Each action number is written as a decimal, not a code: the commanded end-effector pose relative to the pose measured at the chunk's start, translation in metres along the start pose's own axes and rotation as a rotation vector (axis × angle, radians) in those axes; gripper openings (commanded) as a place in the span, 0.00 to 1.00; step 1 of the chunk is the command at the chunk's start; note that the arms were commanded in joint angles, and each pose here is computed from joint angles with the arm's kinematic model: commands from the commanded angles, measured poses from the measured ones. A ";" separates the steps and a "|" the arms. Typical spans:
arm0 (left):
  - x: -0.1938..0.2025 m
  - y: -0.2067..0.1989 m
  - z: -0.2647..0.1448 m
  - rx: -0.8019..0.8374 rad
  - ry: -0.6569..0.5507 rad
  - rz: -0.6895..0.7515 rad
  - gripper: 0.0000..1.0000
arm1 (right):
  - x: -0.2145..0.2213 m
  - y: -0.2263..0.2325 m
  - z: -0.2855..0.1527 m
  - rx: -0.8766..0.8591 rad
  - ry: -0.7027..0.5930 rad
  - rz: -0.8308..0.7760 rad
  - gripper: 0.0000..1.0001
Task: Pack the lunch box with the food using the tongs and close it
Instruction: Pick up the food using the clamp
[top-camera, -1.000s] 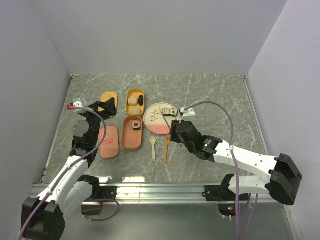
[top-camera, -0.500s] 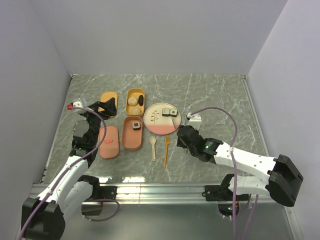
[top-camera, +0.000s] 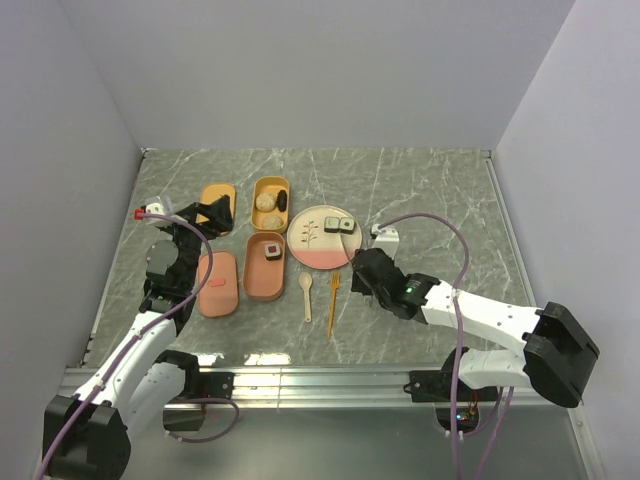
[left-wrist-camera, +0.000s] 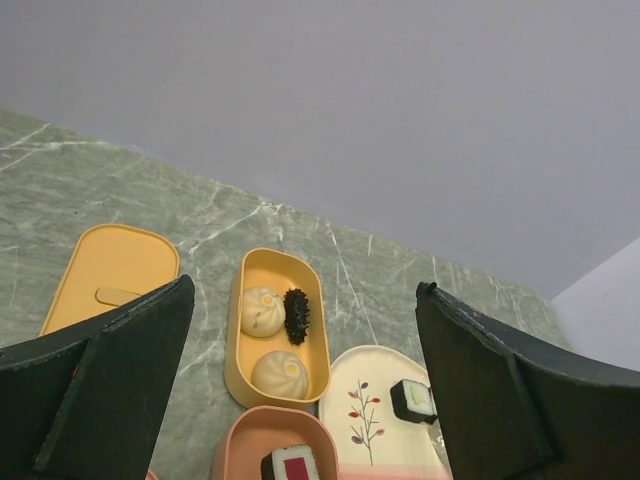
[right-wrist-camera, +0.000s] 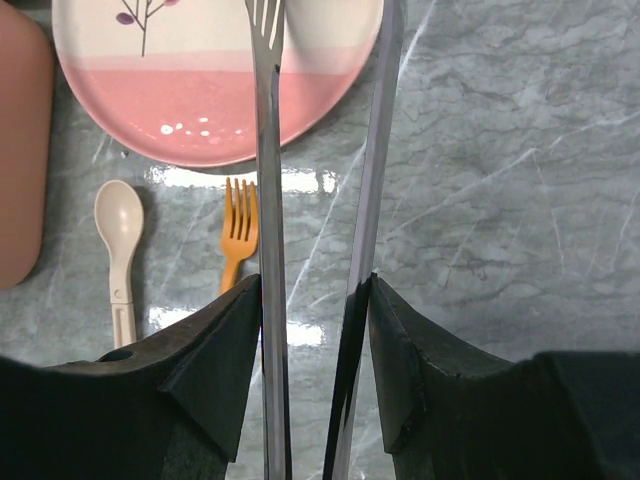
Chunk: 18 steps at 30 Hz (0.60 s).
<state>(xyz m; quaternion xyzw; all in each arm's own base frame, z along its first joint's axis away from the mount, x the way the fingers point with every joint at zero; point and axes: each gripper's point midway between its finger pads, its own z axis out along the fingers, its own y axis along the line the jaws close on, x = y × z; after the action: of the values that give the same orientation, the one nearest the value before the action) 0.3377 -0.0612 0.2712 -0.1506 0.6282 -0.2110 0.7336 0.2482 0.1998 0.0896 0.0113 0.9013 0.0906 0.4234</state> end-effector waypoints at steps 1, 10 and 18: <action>-0.008 -0.005 0.000 0.023 -0.028 -0.010 0.99 | -0.017 0.010 0.001 -0.035 -0.051 0.028 0.53; -0.008 -0.003 0.000 0.018 -0.029 -0.009 1.00 | -0.017 0.012 0.010 -0.004 -0.040 0.001 0.53; -0.007 -0.004 0.000 0.019 -0.027 -0.006 0.99 | -0.020 0.013 0.014 0.001 -0.048 -0.003 0.54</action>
<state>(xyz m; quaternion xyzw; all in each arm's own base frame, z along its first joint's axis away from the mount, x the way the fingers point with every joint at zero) 0.3378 -0.0605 0.2712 -0.1514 0.6281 -0.2104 0.7337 0.2518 0.2035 0.0759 -0.0045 0.9076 0.0752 0.4129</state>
